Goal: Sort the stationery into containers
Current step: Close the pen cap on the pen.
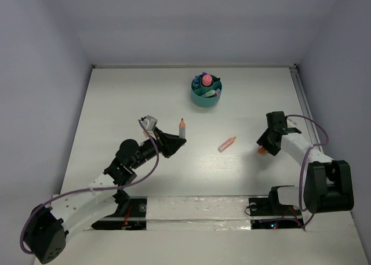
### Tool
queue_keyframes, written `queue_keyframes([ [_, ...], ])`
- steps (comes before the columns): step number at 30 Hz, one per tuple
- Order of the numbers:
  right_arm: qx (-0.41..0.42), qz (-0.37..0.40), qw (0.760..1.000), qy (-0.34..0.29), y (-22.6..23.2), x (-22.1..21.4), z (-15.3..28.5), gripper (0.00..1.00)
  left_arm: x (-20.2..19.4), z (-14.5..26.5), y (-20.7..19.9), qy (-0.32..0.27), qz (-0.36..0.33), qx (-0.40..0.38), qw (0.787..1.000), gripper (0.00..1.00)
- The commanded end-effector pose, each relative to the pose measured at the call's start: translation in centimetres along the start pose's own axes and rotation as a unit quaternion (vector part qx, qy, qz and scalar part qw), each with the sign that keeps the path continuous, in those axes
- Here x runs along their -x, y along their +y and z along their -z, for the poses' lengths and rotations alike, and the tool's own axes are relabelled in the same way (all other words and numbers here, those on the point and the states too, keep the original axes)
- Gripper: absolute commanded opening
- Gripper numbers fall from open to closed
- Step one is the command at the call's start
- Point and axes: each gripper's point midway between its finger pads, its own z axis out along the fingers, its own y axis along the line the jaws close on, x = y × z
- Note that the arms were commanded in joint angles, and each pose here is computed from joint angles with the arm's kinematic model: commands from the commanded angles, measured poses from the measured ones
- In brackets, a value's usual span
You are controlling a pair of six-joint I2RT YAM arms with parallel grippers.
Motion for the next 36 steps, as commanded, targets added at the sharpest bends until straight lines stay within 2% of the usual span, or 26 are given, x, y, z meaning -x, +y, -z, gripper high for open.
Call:
queue_keyframes([
  [1, 0.033, -0.027, 0.999, -0.011, 1.7, 1.6, -0.5, 0.52, 1.0, 0.1, -0.9, -0.021, -0.015, -0.018, 0.999, 0.00],
  [15, 0.041, -0.035, 0.999, 0.007, 2.4, 1.0, -2.1, 0.45, 0.6, 0.0, -1.0, -0.015, -0.014, -0.021, 1.000, 0.00],
  [20, 0.044, -0.033, 0.998, 0.013, 2.3, 0.5, -2.2, 0.39, 0.6, 0.0, -0.9, -0.015, -0.015, -0.019, 1.000, 0.00],
  [21, 0.044, -0.031, 0.998, 0.015, 2.2, 0.3, -2.2, 0.41, 0.6, 0.0, -0.9, -0.015, -0.015, -0.019, 1.000, 0.00],
  [25, 0.048, -0.018, 0.999, 0.014, 2.0, 0.3, -1.5, 0.64, 0.4, -0.1, -0.9, -0.012, -0.014, -0.021, 1.000, 0.00],
  [26, 0.050, -0.015, 0.999, 0.015, 1.9, 0.3, -1.4, 0.66, 0.5, -0.1, -0.9, -0.012, -0.014, -0.020, 1.000, 0.00],
  [36, 0.049, 0.036, 0.997, 0.056, 2.1, -0.7, -1.7, 0.65, 0.4, -0.2, -0.8, -0.010, -0.014, -0.019, 1.000, 0.00],
])
